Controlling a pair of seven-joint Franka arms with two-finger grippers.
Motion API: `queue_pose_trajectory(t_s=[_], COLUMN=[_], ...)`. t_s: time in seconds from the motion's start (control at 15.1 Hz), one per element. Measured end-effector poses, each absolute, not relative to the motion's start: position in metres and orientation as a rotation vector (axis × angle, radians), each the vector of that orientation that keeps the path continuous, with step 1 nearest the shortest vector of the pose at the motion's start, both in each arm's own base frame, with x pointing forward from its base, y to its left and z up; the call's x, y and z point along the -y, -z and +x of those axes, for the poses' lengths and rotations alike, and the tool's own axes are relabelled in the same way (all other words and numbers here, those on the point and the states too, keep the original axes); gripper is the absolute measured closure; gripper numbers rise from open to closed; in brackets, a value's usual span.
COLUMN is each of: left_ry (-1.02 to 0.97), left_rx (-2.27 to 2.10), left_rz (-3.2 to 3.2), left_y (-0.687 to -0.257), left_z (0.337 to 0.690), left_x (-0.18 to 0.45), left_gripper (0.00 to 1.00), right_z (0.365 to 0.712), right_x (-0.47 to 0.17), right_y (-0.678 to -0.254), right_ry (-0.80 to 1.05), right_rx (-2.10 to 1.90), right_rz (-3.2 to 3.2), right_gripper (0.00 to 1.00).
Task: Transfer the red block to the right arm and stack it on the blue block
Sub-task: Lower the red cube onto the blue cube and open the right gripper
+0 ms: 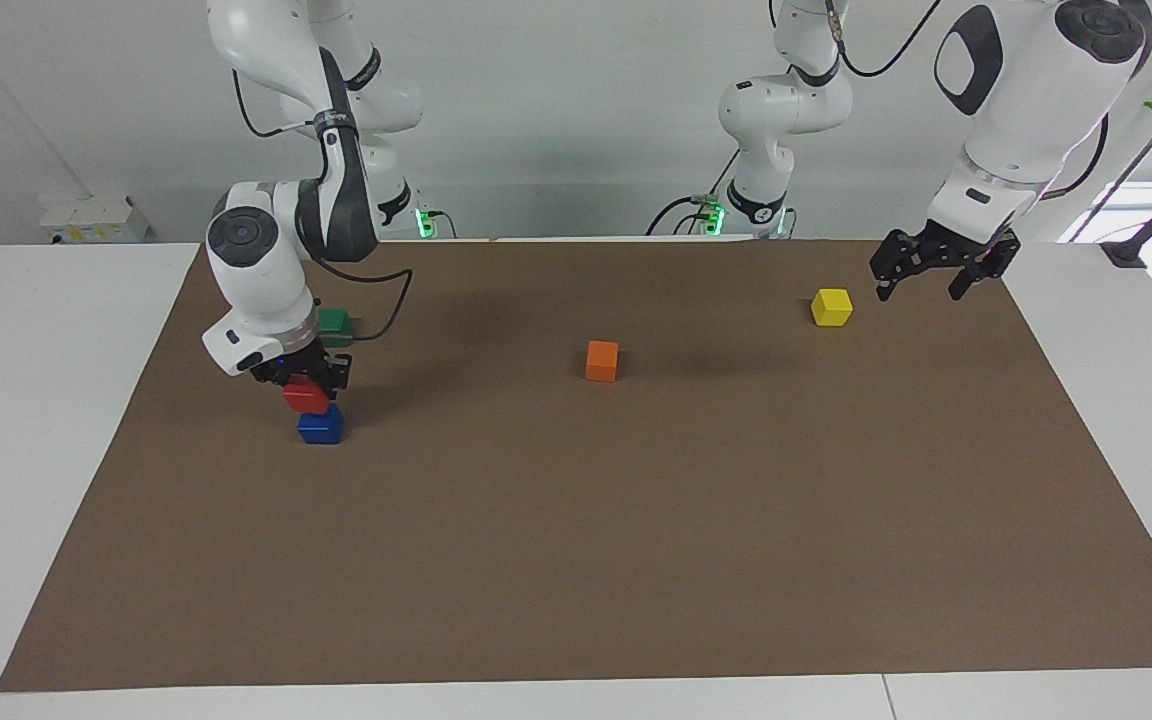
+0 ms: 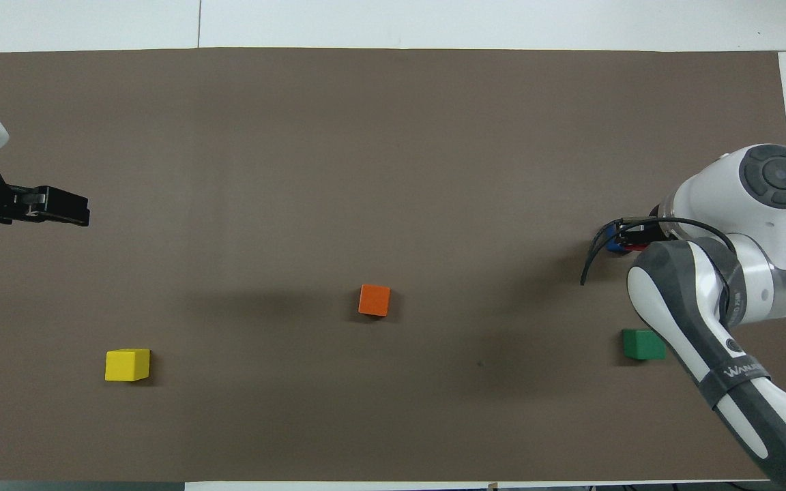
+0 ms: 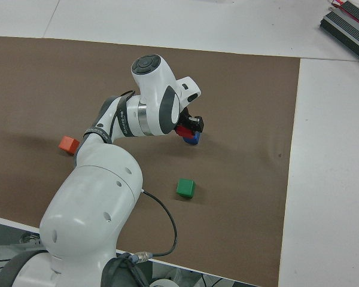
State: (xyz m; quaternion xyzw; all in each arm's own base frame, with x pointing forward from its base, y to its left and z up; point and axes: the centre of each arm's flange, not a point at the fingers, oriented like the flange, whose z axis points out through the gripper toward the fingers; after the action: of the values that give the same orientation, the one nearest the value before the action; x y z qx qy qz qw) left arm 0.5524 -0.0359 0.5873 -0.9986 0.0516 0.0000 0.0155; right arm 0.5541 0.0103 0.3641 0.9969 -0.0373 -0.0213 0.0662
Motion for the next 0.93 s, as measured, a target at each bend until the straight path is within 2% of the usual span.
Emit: queue_pose_trajectory(t_s=[0.33, 0.93], left_ry=[0.011, 0.011], left_rx=[-0.16, -0.157], left_rz=[-3.107, -3.107], left_y=[-0.59, -0.59], left_z=[0.553, 0.553], left_x=[0.036, 0.035], left_gripper=[0.0, 0.0], right_z=[0.557, 0.559], right_x=[-0.012, -0.008], right_y=[-0.34, -0.339], right_ry=[0.027, -0.014], right_rx=[0.114, 0.133], right_rz=[3.013, 3.018], right_gripper=[0.41, 0.41])
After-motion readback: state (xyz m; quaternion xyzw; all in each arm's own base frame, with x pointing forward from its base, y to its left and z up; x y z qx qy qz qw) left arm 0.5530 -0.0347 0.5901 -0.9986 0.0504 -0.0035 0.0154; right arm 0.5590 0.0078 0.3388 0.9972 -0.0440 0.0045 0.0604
